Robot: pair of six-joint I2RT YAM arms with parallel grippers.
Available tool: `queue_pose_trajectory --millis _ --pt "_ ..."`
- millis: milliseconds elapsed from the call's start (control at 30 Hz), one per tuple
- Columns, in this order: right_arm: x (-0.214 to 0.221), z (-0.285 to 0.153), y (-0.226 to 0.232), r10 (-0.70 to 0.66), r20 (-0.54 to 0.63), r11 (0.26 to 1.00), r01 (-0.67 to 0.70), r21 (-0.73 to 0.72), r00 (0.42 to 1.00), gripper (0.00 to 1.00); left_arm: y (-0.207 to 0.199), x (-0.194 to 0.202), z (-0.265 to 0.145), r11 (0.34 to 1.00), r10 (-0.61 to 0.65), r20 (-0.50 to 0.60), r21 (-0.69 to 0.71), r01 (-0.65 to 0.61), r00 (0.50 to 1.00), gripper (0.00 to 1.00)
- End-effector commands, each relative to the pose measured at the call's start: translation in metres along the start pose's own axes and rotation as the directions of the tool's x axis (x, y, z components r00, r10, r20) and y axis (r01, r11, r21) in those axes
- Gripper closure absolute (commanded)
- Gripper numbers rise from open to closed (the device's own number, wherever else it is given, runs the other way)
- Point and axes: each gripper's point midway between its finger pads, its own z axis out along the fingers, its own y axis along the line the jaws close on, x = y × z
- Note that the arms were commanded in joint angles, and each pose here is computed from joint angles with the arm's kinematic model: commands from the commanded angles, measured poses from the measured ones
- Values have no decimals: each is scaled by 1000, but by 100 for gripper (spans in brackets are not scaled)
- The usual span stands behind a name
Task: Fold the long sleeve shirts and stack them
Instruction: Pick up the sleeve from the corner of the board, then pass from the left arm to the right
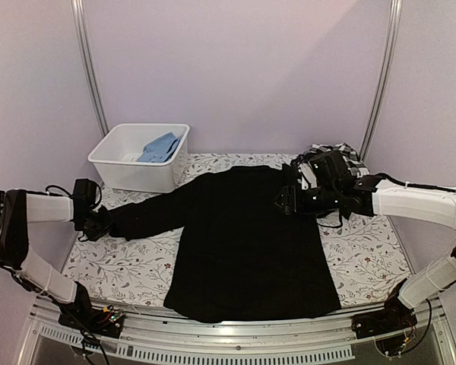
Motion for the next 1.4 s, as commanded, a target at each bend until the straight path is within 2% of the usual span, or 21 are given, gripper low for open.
queue_pose_trajectory --millis 0,167,300,433,567,800,933,1133,1367 --pt "-8 -3 16 -35 45 999 36 -32 998 33 -18 -29 -44 998 53 95 33 -57 994 100" --pt "-13 -1 29 -61 67 996 65 -56 996 33 -63 -39 -99 967 118 173 204 -153 978 100" --pt "-20 1 48 -97 97 990 106 -91 991 33 -120 -20 -144 867 208 186 419 -269 960 100" --pt "-26 6 71 -137 114 980 151 -129 984 32 -168 7 -179 736 304 168 583 -343 938 100" --pt "-28 14 97 -168 122 967 188 -173 978 32 -207 38 -199 638 366 120 689 -342 923 100" --pt "-30 25 139 -188 167 931 230 -284 968 29 -258 87 -223 499 415 34 827 -259 909 100" --pt "-33 30 161 -182 190 904 240 -353 965 27 -276 107 -230 464 428 -16 862 -204 904 100" --pt "-24 42 196 -198 218 868 274 -414 956 26 -292 124 -235 462 374 -116 884 -76 920 100" --pt "-20 60 207 -180 211 863 257 -434 961 26 -307 131 -237 443 376 -118 894 -67 919 100"
